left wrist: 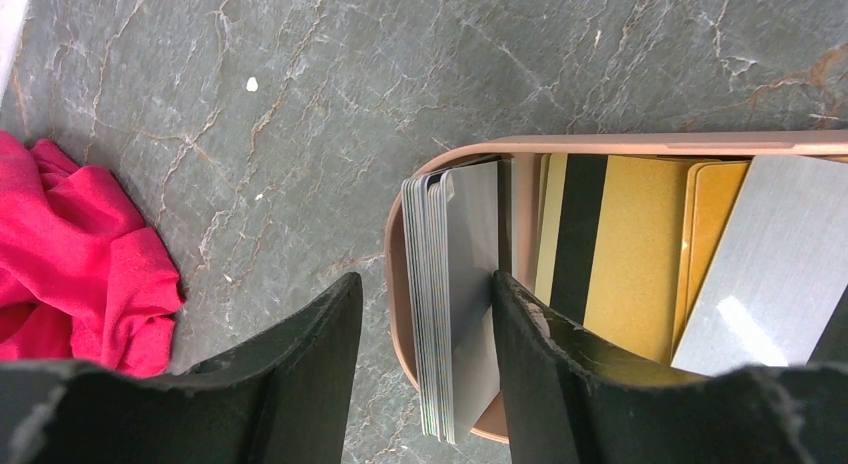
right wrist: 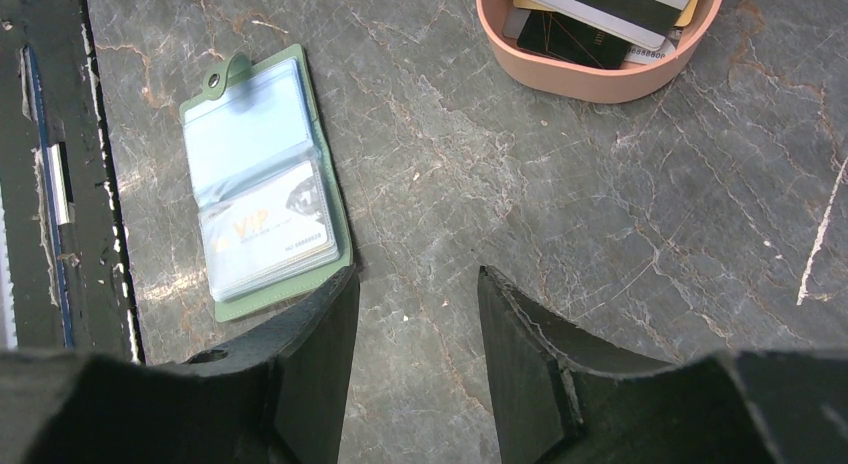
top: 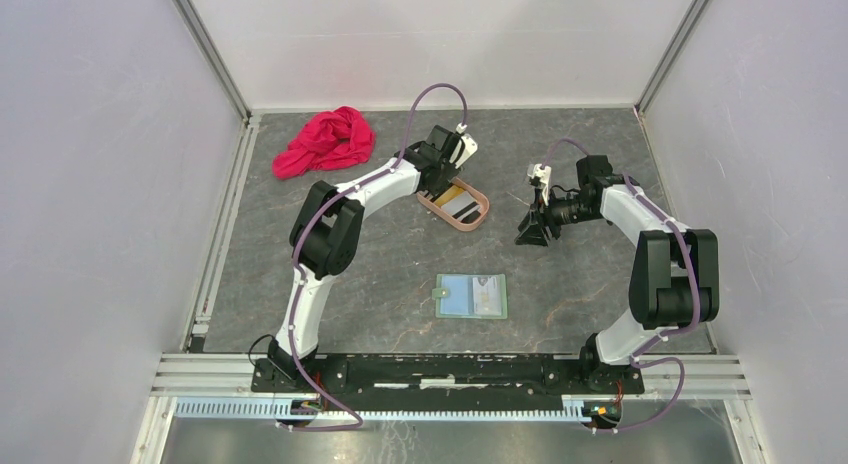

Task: Put the credit cards into the card holder
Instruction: Pick up the credit card from the storage box.

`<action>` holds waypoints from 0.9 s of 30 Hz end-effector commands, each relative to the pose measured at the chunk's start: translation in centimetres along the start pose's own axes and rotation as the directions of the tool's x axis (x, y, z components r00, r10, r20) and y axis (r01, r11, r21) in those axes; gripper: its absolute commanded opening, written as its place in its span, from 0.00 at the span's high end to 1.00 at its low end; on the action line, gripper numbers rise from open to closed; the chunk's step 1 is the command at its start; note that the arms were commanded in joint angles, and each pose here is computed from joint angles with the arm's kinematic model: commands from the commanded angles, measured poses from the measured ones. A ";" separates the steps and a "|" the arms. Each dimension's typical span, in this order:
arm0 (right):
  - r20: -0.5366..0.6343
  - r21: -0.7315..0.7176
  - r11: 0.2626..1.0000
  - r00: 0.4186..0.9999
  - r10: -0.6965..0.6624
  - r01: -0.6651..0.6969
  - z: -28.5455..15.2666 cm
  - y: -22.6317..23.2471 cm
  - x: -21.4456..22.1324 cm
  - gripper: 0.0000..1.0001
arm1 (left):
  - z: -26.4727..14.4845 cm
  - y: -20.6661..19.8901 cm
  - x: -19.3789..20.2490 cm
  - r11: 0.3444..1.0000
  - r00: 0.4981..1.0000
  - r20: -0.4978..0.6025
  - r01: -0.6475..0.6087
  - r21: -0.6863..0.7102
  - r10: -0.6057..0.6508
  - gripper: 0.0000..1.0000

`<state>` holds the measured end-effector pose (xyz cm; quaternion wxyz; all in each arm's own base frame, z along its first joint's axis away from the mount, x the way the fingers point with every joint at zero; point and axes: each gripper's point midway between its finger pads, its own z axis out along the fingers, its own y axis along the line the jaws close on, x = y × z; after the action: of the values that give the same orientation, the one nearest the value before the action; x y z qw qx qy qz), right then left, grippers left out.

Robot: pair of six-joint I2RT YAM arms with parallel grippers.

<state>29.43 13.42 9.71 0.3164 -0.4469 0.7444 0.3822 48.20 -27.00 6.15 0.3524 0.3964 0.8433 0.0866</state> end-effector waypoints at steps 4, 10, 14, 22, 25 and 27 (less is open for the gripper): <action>0.038 -0.009 0.999 0.998 -0.046 0.046 -0.3 -0.2 -1.5 0.47 | -2.0 2.0 -2.8 0.998 0.995 0.088 0.049 -0.048 -0.045 0.43; 0.039 -0.012 0.999 0.998 -0.044 0.045 -0.3 -0.2 -1.5 0.47 | -2.3 2.1 -3.0 0.997 0.994 0.095 0.054 -0.049 -0.050 0.44; 0.039 -0.012 0.999 0.998 -0.043 0.044 -0.2 -0.2 -1.5 0.47 | -2.5 2.1 -3.1 0.997 0.994 0.098 0.057 -0.050 -0.052 0.44; 0.040 -0.013 0.999 0.998 -0.044 0.044 -0.2 -0.2 -1.5 0.47 | -3.0 2.4 -3.4 0.996 0.991 0.117 0.067 -0.055 -0.060 0.44; 0.040 -0.014 0.999 0.998 -0.044 0.045 -0.2 -0.1 -1.5 0.47 | -3.1 2.4 -3.4 0.996 0.991 0.120 0.068 -0.055 -0.062 0.44; 0.041 -0.015 0.999 0.998 -0.044 0.045 -0.2 -0.1 -1.5 0.47 | -3.2 2.5 -3.5 0.996 0.990 0.122 0.072 -0.056 -0.065 0.44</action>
<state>29.32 13.59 9.87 0.3179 -0.4467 0.7407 0.3883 48.22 -26.99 7.00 0.3633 0.3927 0.8406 0.0850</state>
